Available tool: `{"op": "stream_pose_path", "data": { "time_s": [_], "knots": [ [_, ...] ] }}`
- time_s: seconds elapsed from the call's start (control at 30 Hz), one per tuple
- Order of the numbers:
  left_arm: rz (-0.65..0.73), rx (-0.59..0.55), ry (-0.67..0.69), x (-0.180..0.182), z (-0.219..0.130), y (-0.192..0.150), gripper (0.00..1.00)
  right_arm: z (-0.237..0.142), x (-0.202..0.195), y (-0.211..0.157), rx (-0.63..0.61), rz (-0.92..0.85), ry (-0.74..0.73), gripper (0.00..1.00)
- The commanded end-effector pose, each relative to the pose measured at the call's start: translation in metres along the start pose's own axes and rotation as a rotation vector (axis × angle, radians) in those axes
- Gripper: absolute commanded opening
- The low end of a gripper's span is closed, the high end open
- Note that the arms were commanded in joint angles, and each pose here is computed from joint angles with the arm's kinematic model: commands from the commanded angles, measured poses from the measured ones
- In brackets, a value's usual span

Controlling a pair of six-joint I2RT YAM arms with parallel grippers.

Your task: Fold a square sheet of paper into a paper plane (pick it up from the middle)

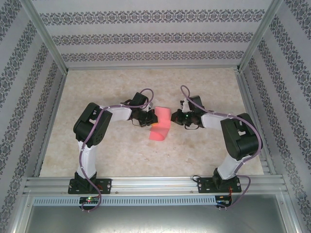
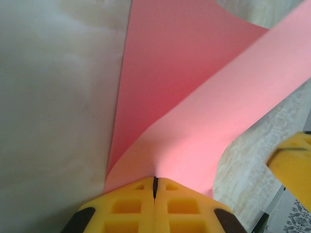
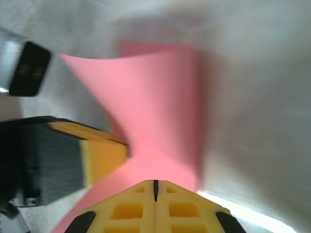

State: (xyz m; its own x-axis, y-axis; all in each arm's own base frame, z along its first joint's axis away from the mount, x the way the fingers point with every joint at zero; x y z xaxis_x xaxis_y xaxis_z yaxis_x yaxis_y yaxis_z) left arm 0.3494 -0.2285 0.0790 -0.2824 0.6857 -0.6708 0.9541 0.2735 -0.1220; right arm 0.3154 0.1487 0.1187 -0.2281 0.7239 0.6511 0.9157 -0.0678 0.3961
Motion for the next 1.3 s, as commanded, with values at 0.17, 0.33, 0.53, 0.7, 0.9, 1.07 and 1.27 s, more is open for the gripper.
{"op": "stream_pose_path", "data": {
  "time_s": [0.17,0.33,0.53,0.7,0.9,1.07,1.27],
  "knots": [
    [-0.246,0.098,0.536,0.116,0.024,-0.038,0.0,0.038,0.0,0.015,0.028,0.011,0.033,0.0],
    [-0.258,0.1,0.537,0.118,0.024,-0.039,0.0,0.035,-0.026,0.009,0.033,0.052,-0.031,0.0],
    [-0.253,0.102,0.534,0.118,0.024,-0.04,0.0,0.008,-0.061,0.007,-0.027,0.112,-0.111,0.0],
    [-0.247,0.105,0.532,0.118,0.024,-0.04,0.0,-0.011,-0.043,0.02,-0.089,0.069,-0.101,0.0],
    [-0.245,0.102,0.529,0.117,0.024,-0.038,0.0,0.013,-0.008,0.02,-0.04,0.001,-0.029,0.0],
    [-0.25,0.102,0.535,0.118,0.024,-0.039,0.0,0.039,-0.006,0.026,-0.008,0.026,0.01,0.0],
    [-0.249,0.107,0.535,0.119,0.025,-0.041,0.0,0.04,-0.041,0.03,-0.022,0.11,-0.07,0.0]
  ]
}}
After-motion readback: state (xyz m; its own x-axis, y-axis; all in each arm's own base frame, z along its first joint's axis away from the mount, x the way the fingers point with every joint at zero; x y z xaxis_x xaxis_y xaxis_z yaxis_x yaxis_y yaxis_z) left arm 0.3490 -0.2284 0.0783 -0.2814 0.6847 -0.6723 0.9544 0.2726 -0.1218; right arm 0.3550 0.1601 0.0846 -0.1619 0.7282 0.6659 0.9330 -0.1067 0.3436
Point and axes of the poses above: each hand's point on the last joint's axis, 136 mm out from that joint toward the fingers, its own z axis out along the fingers, its own x axis along the line the jaws close on, y = z × x, the point moved 10 cm from there along -z, back along the fingers, and after that the axes turned 12 degrees about -z, right-handed, at the moved point
